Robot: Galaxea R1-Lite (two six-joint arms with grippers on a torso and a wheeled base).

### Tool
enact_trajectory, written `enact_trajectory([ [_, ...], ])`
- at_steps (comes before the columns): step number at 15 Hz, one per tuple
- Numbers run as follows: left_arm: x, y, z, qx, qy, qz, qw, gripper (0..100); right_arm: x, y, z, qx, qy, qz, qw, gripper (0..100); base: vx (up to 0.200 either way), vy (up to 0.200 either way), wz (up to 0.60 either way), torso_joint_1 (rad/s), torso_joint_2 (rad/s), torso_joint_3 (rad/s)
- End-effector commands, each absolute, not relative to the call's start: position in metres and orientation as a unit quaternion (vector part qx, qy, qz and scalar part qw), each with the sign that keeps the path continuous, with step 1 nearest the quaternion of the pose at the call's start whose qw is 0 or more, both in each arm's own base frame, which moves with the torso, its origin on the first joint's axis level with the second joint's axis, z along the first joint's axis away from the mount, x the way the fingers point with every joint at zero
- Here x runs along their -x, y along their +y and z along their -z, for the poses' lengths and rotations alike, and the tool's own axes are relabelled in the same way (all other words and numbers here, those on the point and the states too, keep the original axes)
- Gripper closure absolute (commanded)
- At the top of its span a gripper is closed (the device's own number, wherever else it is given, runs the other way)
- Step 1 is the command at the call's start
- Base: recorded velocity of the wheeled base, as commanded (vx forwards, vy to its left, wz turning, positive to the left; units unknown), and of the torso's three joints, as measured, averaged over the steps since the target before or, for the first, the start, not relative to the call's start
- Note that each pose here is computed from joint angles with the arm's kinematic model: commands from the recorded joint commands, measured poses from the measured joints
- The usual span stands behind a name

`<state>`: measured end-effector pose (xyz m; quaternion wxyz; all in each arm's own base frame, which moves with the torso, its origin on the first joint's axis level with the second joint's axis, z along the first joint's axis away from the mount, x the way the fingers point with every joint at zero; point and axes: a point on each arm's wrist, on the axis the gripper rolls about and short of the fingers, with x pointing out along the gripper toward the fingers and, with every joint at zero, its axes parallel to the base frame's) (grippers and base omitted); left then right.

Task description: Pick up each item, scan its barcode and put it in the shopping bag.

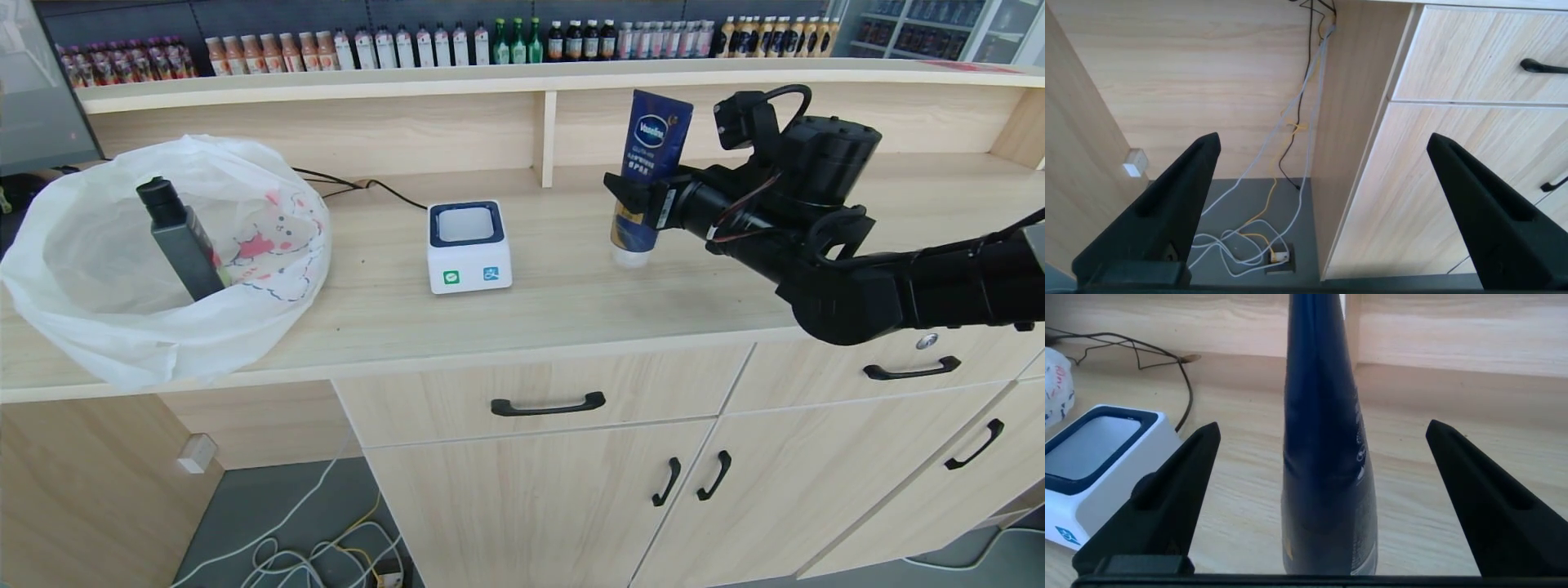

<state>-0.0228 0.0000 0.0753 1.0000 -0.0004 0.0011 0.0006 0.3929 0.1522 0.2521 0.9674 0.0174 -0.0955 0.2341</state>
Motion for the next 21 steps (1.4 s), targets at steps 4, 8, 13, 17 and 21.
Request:
enact_trajectory([
  [4, 0.023, 0.000, -0.075, 0.000, 0.001, -0.001, 1.000, 0, -0.399, 0.152, -0.250, -0.017, -0.096, -0.231, 0.968, 0, 0.000, 0.000, 0.00, 0.000, 0.00, 0.000],
  [8, 0.023, 0.000, -0.075, 0.001, 0.001, -0.001, 1.000, 0, -0.405, 0.153, -0.244, -0.017, -0.092, -0.229, 0.969, 0, 0.000, 0.000, 0.00, 0.000, 0.00, 0.000],
  [13, 0.023, 0.000, -0.075, 0.001, 0.001, -0.001, 1.000, 0, -0.412, 0.156, -0.244, -0.017, -0.094, -0.230, 0.969, 0, 0.000, 0.000, 0.00, 0.000, 0.00, 0.000],
  [17, 0.023, 0.000, -0.075, 0.001, 0.001, -0.001, 1.000, 0, -0.418, 0.158, -0.245, -0.016, -0.089, -0.230, 0.969, 0, 0.000, 0.000, 0.00, 0.000, 0.00, 0.000],
  [21, 0.023, 0.000, -0.075, 0.001, 0.001, -0.001, 1.000, 0, -0.420, 0.159, -0.244, -0.016, -0.088, -0.230, 0.969, 0, 0.000, 0.000, 0.00, 0.000, 0.00, 0.000],
])
